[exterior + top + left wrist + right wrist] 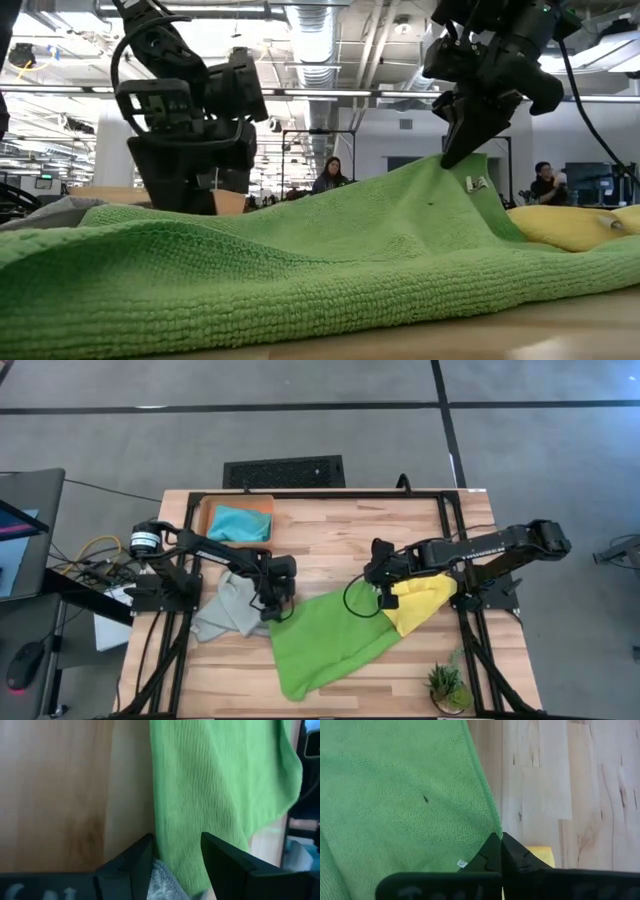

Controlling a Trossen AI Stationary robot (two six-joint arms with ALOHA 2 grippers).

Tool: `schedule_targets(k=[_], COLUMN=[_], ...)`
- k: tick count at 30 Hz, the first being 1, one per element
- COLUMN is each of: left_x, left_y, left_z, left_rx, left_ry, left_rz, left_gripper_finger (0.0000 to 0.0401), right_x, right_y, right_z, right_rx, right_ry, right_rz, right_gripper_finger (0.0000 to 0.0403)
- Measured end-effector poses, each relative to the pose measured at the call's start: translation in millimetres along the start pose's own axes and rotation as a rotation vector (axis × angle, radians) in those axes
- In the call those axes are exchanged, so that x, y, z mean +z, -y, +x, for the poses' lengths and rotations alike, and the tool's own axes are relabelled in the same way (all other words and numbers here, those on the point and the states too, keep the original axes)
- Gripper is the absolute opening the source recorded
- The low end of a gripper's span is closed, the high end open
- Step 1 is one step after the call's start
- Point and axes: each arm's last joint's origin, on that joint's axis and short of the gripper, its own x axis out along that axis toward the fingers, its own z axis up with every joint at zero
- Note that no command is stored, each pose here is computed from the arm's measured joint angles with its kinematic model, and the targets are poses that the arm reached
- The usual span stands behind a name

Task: Fold microfiber towels
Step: Fold the green microfiber cloth

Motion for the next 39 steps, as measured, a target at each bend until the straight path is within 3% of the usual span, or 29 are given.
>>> schedule_targets(k=[18, 24, 29, 35, 39], left_x=[10.9, 7.4, 6.1, 5.2, 3.6], left_y=[5.1, 4.6, 5.2, 5.0, 5.9], left_z=[-0.3, 0.1, 0.1, 0.1, -2.7], left_rx=[-0.081, -0.089, -0.114, -0.11, -0.078], left_ry=[0.087, 0.052, 0.034, 0.027, 0.026], left_rz=[0.098, 0.037, 0.011, 0.007, 0.0], left_gripper_finger=[0.0157, 0.0151, 0.0104, 0.0015, 0.0007], right_x=[-4.8, -5.7, -5.1, 2.8, 4.8], right_y=[1.7, 1.6, 2.3, 4.4, 5.0], right_z=[-0.2, -0.2, -3.9, -12.2, -15.5], right_rx=[-0.071, -0.07, -0.078, -0.095, -0.094], right_ry=[-0.055, -0.065, -0.097, -0.103, -0.113], right_rz=[-0.006, -0.007, -0.008, -0.013, -0.014], right_gripper_finger=[0.001, 0.0008, 0.0011, 0.0008, 0.0009])
